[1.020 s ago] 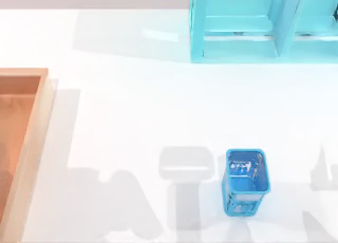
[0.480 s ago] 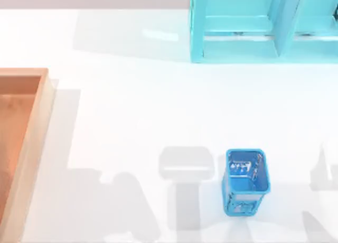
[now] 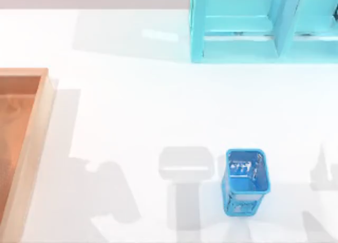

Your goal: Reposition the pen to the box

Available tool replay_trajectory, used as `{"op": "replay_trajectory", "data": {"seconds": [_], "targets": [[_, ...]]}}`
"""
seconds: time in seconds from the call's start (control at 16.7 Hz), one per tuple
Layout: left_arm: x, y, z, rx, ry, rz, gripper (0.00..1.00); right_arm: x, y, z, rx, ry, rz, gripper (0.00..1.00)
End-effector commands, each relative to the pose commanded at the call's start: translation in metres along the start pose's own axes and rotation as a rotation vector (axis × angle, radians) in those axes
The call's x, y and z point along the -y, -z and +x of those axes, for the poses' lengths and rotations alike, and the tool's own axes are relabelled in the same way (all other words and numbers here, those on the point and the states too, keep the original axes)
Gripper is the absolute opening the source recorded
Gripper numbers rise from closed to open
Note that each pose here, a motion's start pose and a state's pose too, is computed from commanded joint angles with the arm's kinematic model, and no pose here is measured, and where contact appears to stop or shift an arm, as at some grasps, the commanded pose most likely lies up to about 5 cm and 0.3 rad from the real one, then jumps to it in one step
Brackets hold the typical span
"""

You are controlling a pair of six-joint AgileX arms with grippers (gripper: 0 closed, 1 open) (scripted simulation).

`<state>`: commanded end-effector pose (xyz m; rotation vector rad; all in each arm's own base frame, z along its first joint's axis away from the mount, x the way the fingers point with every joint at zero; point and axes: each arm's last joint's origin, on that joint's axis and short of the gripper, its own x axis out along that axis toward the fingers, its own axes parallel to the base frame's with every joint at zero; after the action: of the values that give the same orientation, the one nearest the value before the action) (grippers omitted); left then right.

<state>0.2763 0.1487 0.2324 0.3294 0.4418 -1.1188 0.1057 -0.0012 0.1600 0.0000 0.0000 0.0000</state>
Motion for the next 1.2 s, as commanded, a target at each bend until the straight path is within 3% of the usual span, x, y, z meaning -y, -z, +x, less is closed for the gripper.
{"op": "replay_trajectory", "data": {"seconds": [0.42,1.2], "targets": [[0.0029,0.0071,0.0143,0.008,0.013,-0.019,0.00,0.0000,0.0000,0.0000,0.000,0.000,0.000,1.00],[0.0029,0.0071,0.0143,0.008,0.013,-0.019,0.98,0.0000,0.0000,0.0000,0.000,0.000,0.000,1.00]]}}
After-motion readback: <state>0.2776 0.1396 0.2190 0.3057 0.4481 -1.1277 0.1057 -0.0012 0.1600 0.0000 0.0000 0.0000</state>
